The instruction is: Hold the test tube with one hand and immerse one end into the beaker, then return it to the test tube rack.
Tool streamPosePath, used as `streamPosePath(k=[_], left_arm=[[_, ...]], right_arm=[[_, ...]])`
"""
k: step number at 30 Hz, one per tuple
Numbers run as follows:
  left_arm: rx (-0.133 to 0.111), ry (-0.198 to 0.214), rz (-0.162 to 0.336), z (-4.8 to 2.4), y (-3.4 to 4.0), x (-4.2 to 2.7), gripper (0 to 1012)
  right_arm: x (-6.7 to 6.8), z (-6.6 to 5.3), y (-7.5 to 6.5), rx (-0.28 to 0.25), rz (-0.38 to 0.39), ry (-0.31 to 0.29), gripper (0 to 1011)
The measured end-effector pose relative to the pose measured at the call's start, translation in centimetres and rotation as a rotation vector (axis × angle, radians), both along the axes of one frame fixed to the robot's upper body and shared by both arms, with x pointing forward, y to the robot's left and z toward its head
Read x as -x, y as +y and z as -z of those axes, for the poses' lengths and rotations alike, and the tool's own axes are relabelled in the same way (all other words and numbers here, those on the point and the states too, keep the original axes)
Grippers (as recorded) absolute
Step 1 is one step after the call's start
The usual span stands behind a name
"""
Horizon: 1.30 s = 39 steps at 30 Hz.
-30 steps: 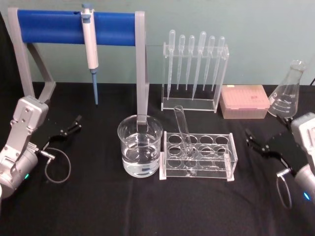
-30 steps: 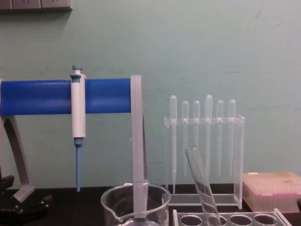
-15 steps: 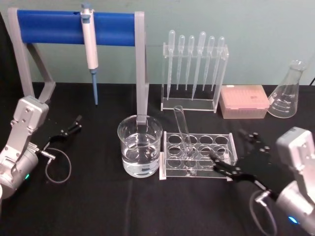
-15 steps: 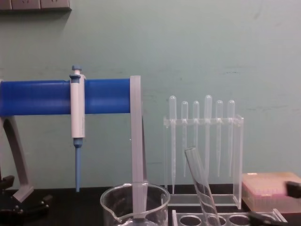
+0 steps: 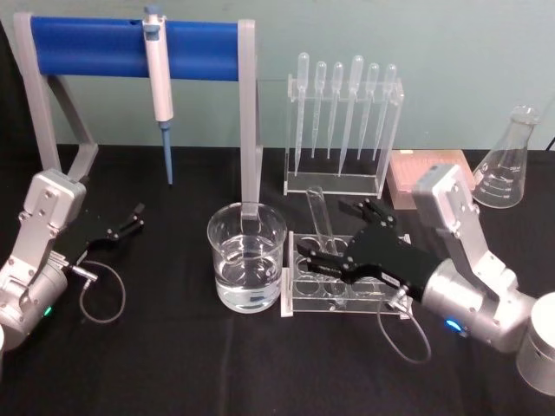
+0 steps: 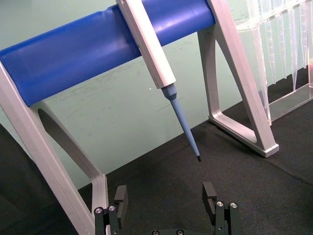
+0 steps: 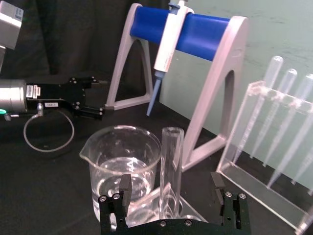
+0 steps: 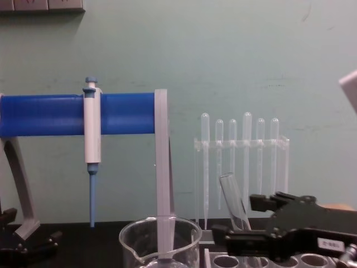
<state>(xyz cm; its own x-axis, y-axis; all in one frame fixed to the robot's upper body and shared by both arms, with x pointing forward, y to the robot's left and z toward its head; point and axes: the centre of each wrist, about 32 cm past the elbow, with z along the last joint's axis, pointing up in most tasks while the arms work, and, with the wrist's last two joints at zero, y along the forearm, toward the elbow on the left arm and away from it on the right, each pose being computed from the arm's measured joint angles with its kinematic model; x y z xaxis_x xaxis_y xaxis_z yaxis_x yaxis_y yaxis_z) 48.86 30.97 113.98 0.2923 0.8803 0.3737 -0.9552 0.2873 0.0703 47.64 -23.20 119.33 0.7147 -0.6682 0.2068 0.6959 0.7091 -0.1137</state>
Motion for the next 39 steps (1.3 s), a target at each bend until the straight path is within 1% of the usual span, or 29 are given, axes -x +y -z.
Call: streamPosePath(k=[3,5,9,10,11,12,13,14,16,17,18,19,22,23,24,25,26,30,35,37,39], left_arm=[[0.000,0.000,0.000,0.00,0.00,0.00,1000],[0.000,0.000,0.000,0.00,0.00,0.00,1000],[0.000,0.000,0.000,0.00,0.00,0.00,1000],[0.000,0.000,0.000,0.00,0.00,0.00,1000],[0.000,0.000,0.000,0.00,0.00,0.00,1000],[0.000,0.000,0.000,0.00,0.00,0.00,1000],[0.000,0.000,0.000,0.00,0.00,0.00,1000],[0.000,0.000,0.000,0.00,0.00,0.00,1000],[0.000,0.000,0.000,0.00,0.00,0.00,1000],[0.000,0.000,0.000,0.00,0.00,0.00,1000],[0.000,0.000,0.000,0.00,0.00,0.00,1000],[0.000,0.000,0.000,0.00,0.00,0.00,1000],[0.000,0.000,0.000,0.00,0.00,0.00,1000],[0.000,0.000,0.000,0.00,0.00,0.00,1000],[0.000,0.000,0.000,0.00,0.00,0.00,1000],[0.000,0.000,0.000,0.00,0.00,0.00,1000],[0.000,0.000,0.000,0.00,0.00,0.00,1000],[0.000,0.000,0.000,0.00,0.00,0.00,1000],[0.000,0.000,0.000,0.00,0.00,0.00,1000],[0.000,0.000,0.000,0.00,0.00,0.00,1000],[0.000,0.000,0.000,0.00,0.00,0.00,1000]], right_arm=[[-1.0,-0.3,0.5,-0.004,-0.015,0.012,1000],[-1.2,-0.5,0.6,-0.004,-0.013,0.019,970],[-1.6,-0.9,0.7,0.000,-0.006,0.033,874],[-1.7,-1.0,0.7,0.002,-0.005,0.037,863],[-1.8,-1.0,0.7,0.004,-0.004,0.039,821],[-1.8,-1.0,0.7,0.005,-0.004,0.040,812],[-1.9,-1.1,0.7,0.006,-0.005,0.045,751],[-1.9,-1.1,0.7,0.006,-0.005,0.045,751],[-2.0,-1.0,0.7,0.004,-0.007,0.054,695],[-2.1,-0.9,0.7,0.002,-0.009,0.060,633],[-2.1,-0.9,0.7,0.001,-0.009,0.063,624],[-2.2,-0.9,0.7,0.001,-0.010,0.065,594],[-2.3,-0.8,0.8,0.000,-0.013,0.072,479],[-2.4,-0.8,0.8,0.000,-0.015,0.074,479],[-2.4,-0.8,0.8,0.001,-0.015,0.075,419],[-2.4,-0.8,0.8,0.001,-0.016,0.076,390],[-2.5,-0.8,0.9,0.001,-0.016,0.076,330],[-2.4,-0.9,0.9,0.002,-0.017,0.074,229],[-2.2,-1.3,0.8,-0.007,-0.018,0.061,225],[-2.0,-1.5,0.8,-0.019,-0.017,0.049,225],[-1.7,-1.9,0.6,-0.044,-0.017,0.032,225]])
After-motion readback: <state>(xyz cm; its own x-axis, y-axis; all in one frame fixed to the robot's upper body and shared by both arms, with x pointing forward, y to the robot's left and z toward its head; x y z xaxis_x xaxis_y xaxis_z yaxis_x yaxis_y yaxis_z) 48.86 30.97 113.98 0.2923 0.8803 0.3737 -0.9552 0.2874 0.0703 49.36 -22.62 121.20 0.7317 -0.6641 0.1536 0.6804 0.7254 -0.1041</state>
